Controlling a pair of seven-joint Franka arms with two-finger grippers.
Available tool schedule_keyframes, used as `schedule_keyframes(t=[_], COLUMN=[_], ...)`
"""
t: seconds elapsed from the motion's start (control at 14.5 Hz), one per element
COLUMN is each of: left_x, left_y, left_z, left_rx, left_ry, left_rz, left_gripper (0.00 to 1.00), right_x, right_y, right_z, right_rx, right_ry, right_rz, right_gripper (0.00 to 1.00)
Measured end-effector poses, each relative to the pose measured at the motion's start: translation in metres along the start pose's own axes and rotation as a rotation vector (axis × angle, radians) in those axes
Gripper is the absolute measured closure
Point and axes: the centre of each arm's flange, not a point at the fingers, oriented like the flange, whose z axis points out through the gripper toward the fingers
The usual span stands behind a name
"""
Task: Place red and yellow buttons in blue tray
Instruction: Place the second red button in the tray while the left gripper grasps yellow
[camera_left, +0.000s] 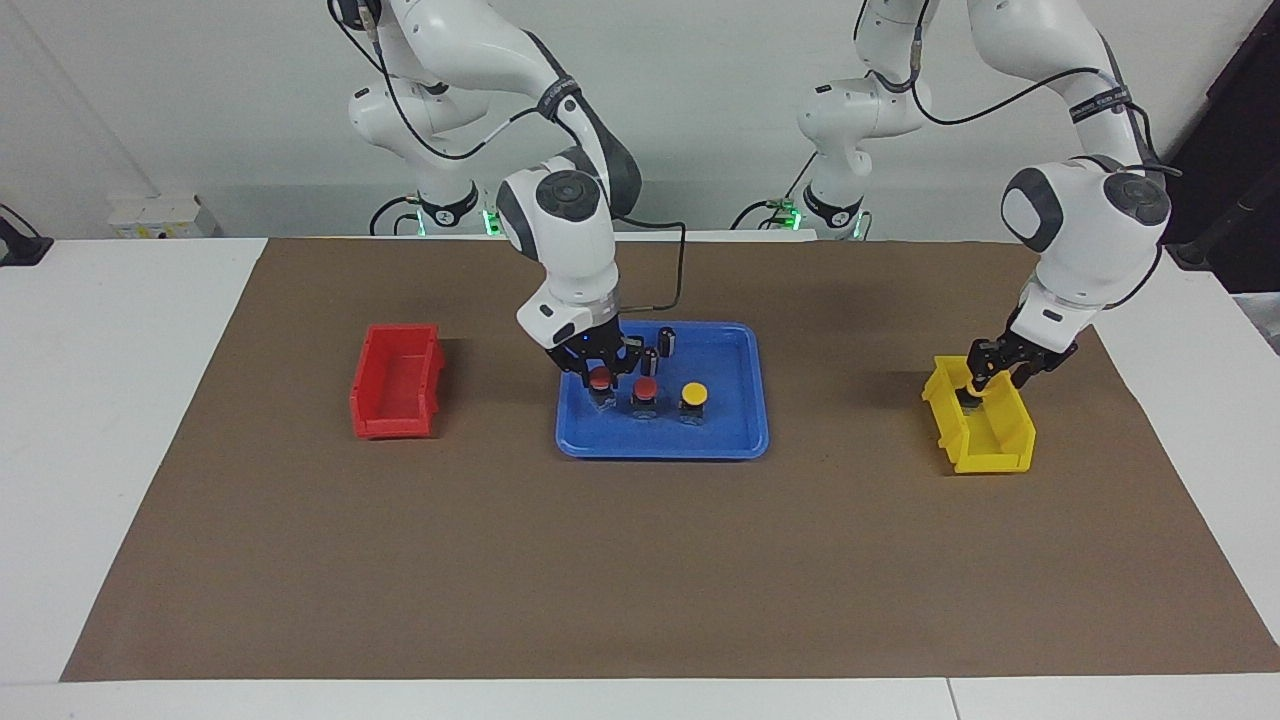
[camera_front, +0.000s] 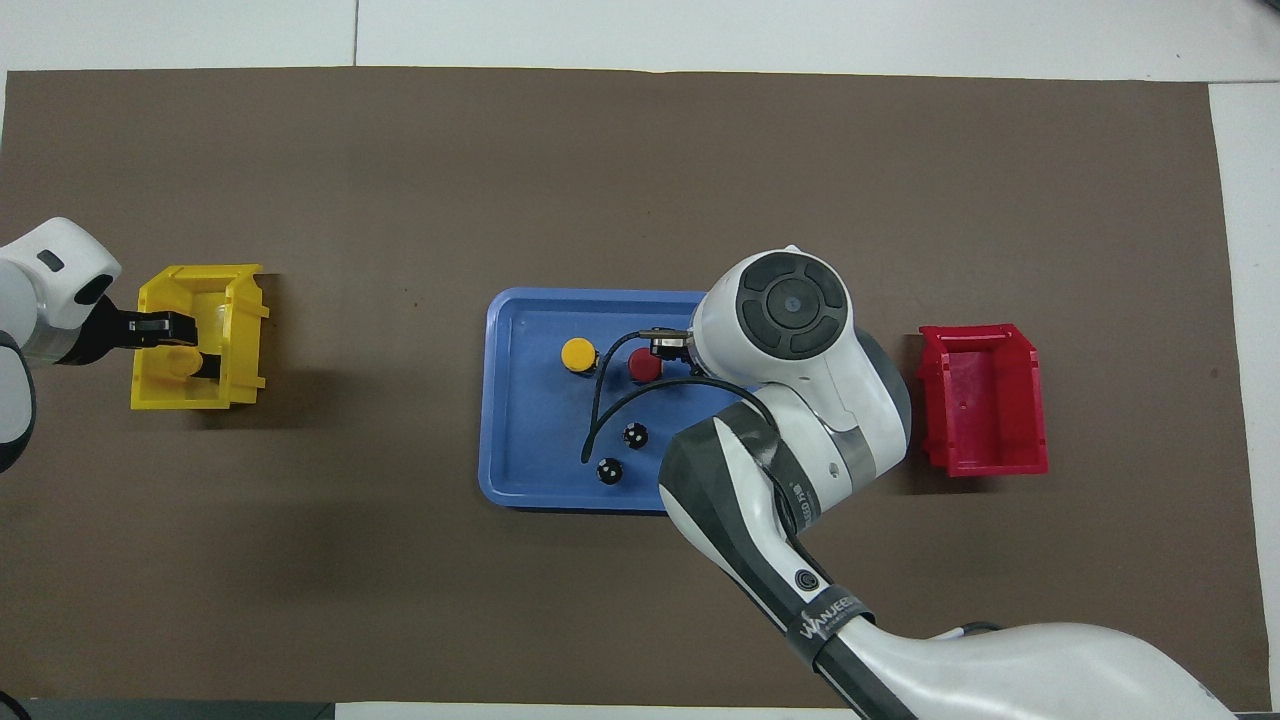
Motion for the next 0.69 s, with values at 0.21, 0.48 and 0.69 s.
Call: schedule_keyframes(t=[0.21,0.48,0.69], left_x=[-0.006,-0.015,-0.015], left_y=[0.001,0.002,-0.006], left_z=[0.009,0.027,0.035], left_rx=[-0.002,-0.001,-0.001], left_ry=[-0.018,-0.008,-0.013], left_rz=[0.002,0.003,-0.011], left_gripper=[0.36,0.37,0.5], right_x=[-0.008,-0.014,0.016], right_y=[0.007,0.012,0.026], right_z=[0.013,0.018,-0.029], right_rx=[-0.005,-0.001,-0.007], right_ry=[-0.003,0.006,0.018], right_rz=[0.0,0.0,0.043], right_gripper=[0.58,0.45,0.13])
